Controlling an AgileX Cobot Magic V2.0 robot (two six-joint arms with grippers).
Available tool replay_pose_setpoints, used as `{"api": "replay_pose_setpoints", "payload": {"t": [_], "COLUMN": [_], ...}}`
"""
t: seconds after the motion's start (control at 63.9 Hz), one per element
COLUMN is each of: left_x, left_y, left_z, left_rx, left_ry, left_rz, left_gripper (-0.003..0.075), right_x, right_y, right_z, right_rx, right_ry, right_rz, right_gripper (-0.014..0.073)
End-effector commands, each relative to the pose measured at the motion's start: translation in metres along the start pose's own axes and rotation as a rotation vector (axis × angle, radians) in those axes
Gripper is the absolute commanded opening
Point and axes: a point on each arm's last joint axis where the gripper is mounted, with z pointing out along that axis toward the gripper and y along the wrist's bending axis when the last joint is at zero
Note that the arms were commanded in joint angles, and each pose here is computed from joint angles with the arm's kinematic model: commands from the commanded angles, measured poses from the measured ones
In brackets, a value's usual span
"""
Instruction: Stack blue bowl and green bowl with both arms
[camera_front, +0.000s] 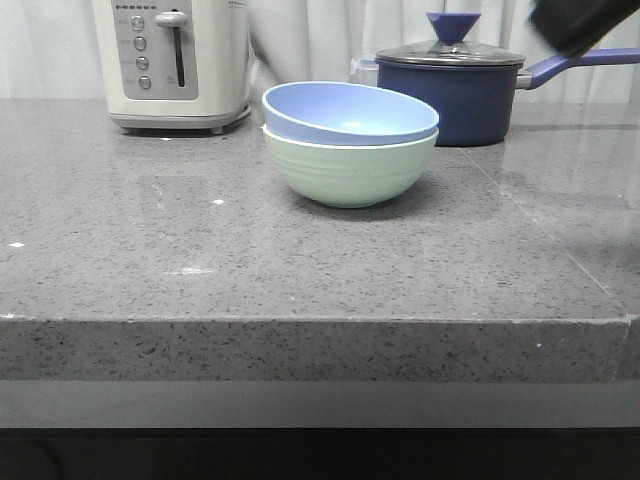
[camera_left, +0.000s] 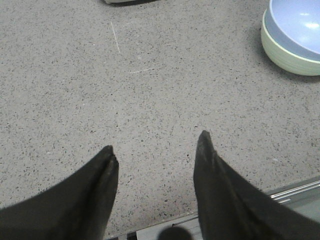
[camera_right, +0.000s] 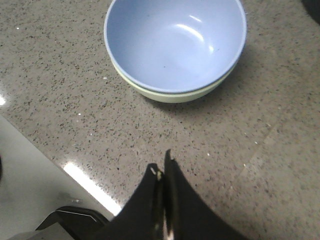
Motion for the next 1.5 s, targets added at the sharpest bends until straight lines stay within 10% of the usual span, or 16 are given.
{"api": "replay_pose_setpoints", "payload": {"t": [0.0, 0.846, 1.159, 1.488], "left_x": [-0.012, -0.013, -0.012, -0.012], "left_y": [0.0, 0.0, 0.0, 0.0], "left_z": [-0.006, -0.006, -0.006, -0.006], "left_rx": [0.007, 0.008, 0.01, 0.01], "left_ry": [-0.099, -0.103, -0.099, -0.099], "left_rz": [-0.009, -0.009, -0.012, -0.012], "left_gripper": [0.0347, 0.0342, -0.0021, -0.002], "right_x": [0.0, 0.054, 0.054, 0.054], "right_y": [0.004, 0.01, 0.01, 0.01], "right_z": [-0.033, -0.088, -0.088, -0.088], "right_rx": [0.06, 0.205, 0.205, 0.205], "right_ry": [-0.099, -0.186, -0.187, -0.187], "right_rz": [0.012, 0.145, 0.144, 0.144], "right_gripper": [-0.0054, -0.0054, -0.0054, -0.0054]}}
